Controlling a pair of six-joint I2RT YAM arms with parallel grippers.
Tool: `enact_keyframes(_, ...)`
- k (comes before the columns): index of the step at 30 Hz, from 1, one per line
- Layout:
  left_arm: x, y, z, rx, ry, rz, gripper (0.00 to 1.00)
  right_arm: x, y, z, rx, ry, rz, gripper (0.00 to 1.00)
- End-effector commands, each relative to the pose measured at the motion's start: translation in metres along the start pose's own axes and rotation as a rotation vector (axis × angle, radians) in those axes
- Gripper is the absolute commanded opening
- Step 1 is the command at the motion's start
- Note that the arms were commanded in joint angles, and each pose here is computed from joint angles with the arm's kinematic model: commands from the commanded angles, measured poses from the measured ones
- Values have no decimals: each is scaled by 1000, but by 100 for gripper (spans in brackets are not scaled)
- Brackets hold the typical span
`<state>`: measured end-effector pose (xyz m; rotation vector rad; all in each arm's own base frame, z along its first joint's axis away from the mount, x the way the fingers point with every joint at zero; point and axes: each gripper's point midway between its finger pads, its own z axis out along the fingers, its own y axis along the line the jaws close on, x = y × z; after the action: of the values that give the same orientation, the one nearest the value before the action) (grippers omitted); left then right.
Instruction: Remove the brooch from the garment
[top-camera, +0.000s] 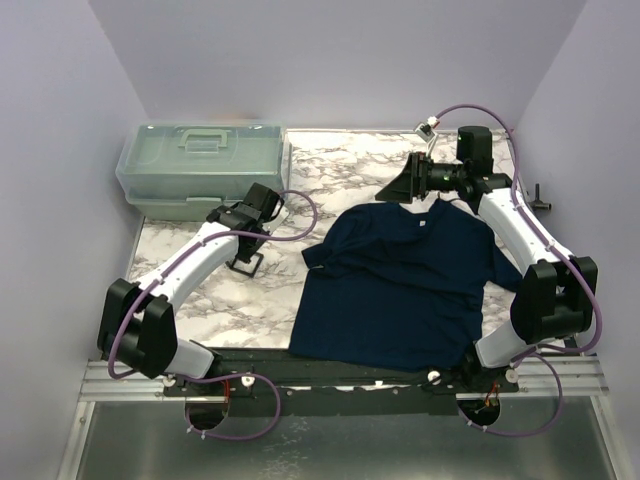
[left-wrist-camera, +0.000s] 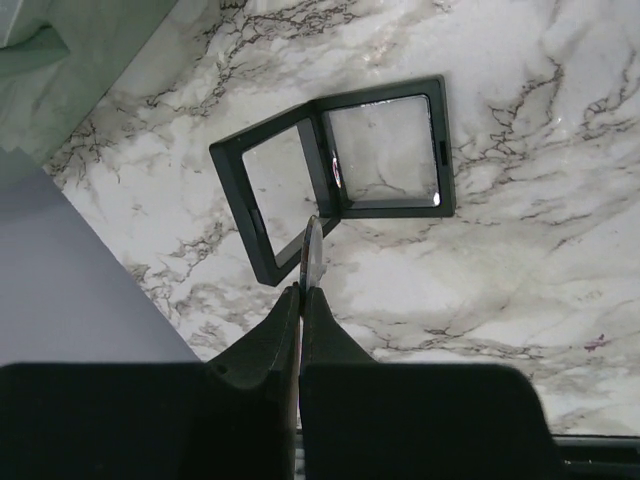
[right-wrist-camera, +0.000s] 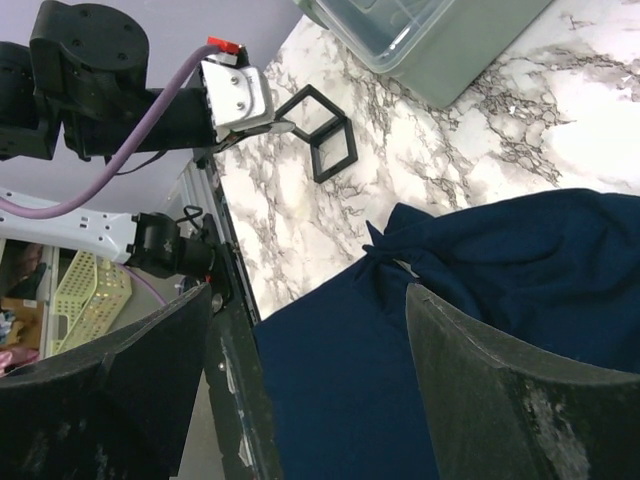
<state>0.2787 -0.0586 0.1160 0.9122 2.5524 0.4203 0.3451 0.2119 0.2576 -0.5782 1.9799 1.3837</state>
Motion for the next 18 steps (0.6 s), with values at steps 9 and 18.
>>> enact_keyframes(9,-16,0,29,-108,42,62,0,-7,13,-9,27,-16,-65,81)
enact_keyframes(18,-15,-2,44,-138,92,90,0,-8,14,-10,29,-16,-72,81)
